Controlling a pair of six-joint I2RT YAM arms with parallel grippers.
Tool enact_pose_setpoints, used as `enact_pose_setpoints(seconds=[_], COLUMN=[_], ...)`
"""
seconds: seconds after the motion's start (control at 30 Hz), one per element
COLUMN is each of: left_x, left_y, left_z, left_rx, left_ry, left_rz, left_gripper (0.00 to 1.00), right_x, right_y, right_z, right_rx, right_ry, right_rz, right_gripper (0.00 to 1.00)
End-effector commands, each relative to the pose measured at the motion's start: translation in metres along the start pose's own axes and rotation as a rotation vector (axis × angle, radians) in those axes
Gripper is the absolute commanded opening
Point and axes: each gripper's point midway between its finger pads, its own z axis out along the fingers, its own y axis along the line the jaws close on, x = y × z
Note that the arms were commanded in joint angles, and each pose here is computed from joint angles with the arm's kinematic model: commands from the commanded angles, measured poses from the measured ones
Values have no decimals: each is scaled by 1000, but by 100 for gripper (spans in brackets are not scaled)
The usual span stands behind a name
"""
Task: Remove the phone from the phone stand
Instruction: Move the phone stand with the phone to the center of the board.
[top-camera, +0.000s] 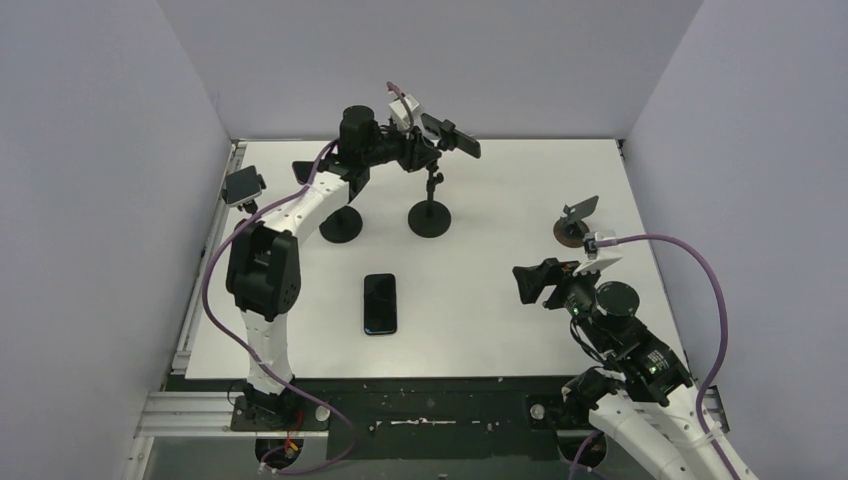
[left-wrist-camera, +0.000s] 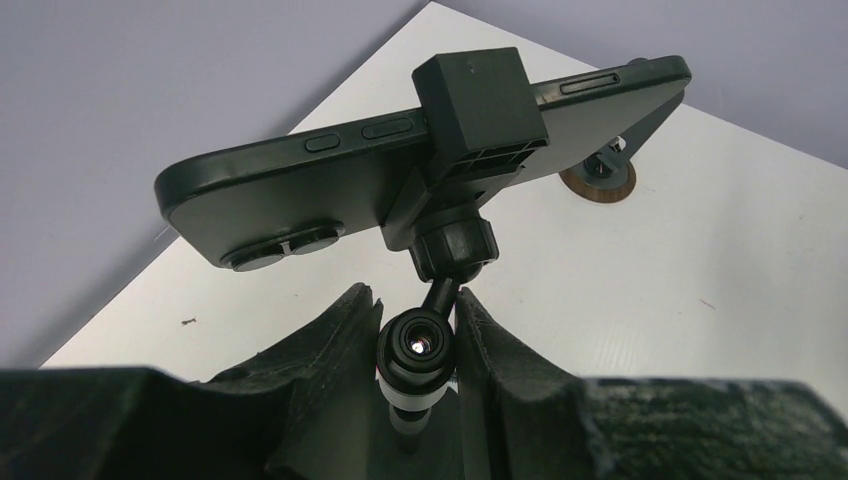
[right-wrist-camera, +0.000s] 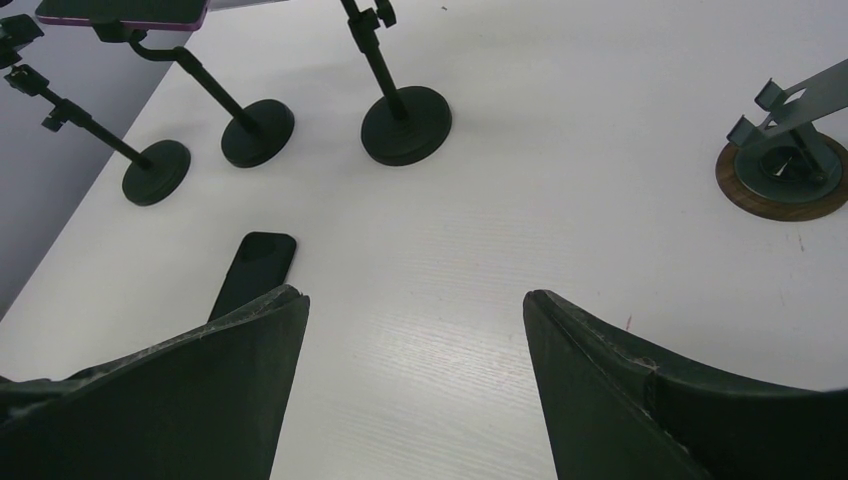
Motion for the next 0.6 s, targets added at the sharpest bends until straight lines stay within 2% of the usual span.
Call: enact_pose_setpoints(seconds=[0.0, 0.23, 0.43, 0.57], left_x=[-11, -49, -75, -83], left_y=[-23, -56, -98, -125], left_z=[-1, -22, -49, -63], left_rx=[46, 133, 250, 302], left_ry=[-20, -147, -253, -275], left_rz=[33, 45, 64, 94], left_gripper=[0, 0, 0, 0], right_x=[-8, -20, -49, -70], right_y=[1, 4, 12, 14], right_z=[-2, -12, -33, -50], right_rx=[-2, -13, -40, -43], right_ry=[-39, -63, -94, -128], right_rz=[6, 1, -45, -73], right_gripper=[81, 81, 81, 81])
